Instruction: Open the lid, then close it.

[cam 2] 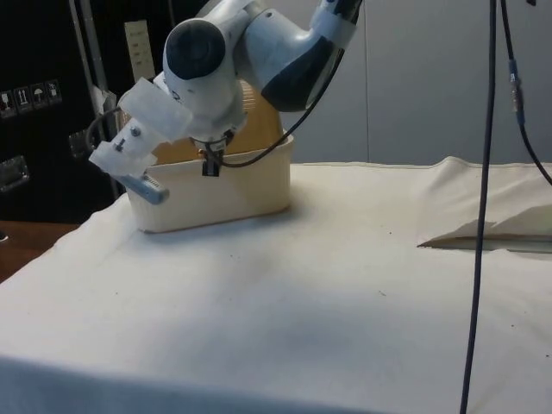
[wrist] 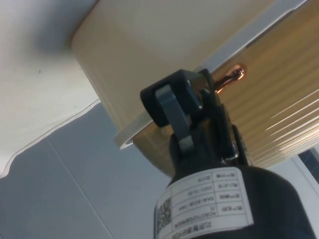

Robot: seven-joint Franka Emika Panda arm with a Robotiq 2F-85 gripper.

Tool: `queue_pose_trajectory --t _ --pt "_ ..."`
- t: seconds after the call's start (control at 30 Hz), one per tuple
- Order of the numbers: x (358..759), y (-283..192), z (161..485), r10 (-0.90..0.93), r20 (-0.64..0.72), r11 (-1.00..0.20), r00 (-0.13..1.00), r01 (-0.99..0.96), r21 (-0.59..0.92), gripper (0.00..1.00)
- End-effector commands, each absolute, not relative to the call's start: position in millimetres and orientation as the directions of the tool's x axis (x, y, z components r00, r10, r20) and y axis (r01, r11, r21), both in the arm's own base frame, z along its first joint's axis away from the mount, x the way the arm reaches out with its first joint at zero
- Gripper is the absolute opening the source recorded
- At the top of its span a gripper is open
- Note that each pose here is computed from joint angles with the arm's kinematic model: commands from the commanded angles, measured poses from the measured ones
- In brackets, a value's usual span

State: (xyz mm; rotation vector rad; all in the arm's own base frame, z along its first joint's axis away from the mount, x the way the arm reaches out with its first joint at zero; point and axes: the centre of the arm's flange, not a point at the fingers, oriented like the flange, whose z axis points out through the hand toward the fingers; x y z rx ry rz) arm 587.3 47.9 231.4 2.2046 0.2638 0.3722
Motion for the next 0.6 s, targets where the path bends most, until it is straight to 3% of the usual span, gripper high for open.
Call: queue_pose_trajectory --t 0.0,0.57 --pt "590.1 44.7 230.5 0.318 0.176 -0.605 0.932 0.057 0.794 0.0" --pt "589.9 46.9 241.7 0.307 0.187 -0.598 0.933 0.037 0.8 0.0"
